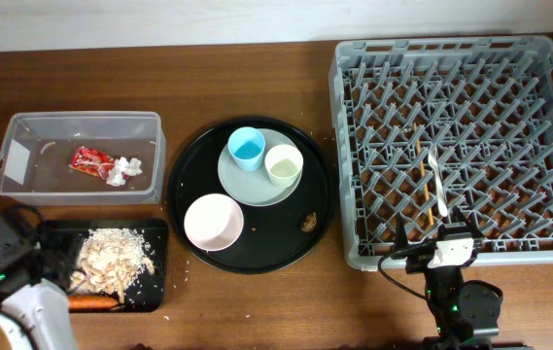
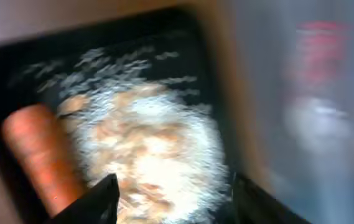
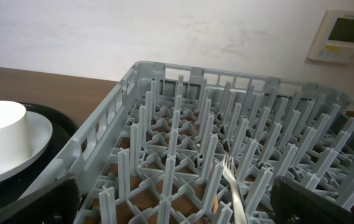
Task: Sort waste into correct bins and load items into the dishwasher rack
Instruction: 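Place the carrot onto the black tray with the left gripper, then reach the left gripper to the brown food scrap and grasp it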
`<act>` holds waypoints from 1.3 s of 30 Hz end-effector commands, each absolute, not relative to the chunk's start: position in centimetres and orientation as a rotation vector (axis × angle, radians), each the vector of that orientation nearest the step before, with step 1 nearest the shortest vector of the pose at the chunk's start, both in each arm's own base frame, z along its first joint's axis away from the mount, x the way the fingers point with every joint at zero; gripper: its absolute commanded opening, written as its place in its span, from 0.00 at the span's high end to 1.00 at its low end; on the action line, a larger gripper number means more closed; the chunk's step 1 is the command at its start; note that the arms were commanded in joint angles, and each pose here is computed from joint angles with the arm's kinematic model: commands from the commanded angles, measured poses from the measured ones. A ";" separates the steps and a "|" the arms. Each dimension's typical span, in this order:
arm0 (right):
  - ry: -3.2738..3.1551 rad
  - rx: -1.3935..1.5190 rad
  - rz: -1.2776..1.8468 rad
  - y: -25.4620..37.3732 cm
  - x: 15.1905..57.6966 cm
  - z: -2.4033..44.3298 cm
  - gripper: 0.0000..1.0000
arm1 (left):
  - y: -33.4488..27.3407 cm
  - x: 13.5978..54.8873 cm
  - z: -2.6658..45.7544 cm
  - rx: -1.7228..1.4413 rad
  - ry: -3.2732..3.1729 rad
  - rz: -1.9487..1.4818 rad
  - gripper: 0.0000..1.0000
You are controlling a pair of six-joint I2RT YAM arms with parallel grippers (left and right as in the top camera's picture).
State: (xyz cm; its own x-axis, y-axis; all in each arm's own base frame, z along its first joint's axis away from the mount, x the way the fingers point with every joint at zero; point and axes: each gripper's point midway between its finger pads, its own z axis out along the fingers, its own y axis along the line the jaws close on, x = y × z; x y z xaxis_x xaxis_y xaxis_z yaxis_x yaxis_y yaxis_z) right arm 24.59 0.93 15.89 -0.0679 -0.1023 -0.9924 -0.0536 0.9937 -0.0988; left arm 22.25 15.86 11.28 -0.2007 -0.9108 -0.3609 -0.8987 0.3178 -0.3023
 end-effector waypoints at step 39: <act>1.641 -0.114 -0.039 0.8 24.6 15.7 0.01 | -29.7 28.6 1.5 0.782 2.575 -0.325 0.80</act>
